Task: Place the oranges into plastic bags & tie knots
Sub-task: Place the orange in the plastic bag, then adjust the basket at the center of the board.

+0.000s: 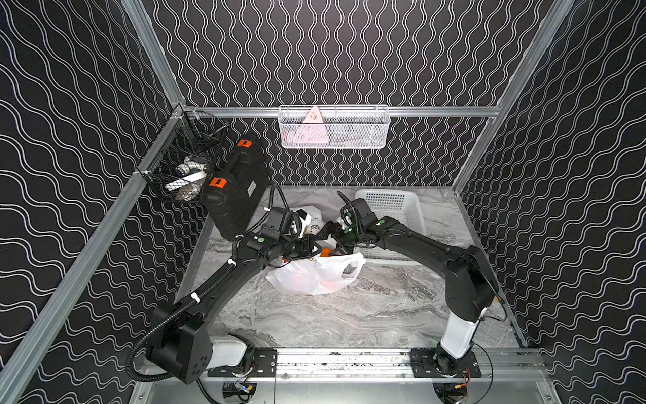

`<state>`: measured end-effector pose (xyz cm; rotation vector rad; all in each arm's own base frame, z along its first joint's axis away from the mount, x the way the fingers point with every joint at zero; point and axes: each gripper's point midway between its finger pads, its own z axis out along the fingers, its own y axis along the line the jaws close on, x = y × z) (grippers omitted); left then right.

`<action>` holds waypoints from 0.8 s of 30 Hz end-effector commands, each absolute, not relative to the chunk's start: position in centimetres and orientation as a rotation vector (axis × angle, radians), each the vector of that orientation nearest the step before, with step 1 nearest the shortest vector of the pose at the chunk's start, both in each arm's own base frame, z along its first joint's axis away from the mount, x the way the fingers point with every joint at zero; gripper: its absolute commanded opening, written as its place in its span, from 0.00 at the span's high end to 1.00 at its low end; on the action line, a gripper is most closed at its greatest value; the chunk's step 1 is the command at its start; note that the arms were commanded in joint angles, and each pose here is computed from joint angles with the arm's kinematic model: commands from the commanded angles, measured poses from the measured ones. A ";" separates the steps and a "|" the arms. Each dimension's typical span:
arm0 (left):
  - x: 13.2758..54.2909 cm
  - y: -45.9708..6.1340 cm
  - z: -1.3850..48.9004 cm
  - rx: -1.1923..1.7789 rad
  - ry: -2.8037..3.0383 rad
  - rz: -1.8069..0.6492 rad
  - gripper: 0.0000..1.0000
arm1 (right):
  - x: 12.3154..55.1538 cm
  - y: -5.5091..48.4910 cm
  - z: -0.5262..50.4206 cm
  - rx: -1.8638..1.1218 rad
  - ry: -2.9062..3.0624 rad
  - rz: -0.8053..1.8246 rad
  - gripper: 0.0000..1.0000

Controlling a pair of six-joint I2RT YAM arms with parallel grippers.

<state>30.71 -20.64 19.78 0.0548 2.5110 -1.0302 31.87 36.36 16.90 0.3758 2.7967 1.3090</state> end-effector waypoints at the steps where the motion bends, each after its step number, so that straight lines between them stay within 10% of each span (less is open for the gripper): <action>1: 30.9 -20.4 19.8 0.091 2.508 -0.995 1.00 | 30.4 33.1 17.1 0.358 2.844 1.167 0.14; 12: 32.0 -20.7 23.6 0.202 2.448 -0.954 0.25 | 27.6 21.6 18.8 0.448 2.830 0.846 0.17; 24: 35.6 -23.6 24.0 0.531 2.409 -0.798 0.34 | 31.1 16.8 12.4 0.543 2.764 0.645 0.36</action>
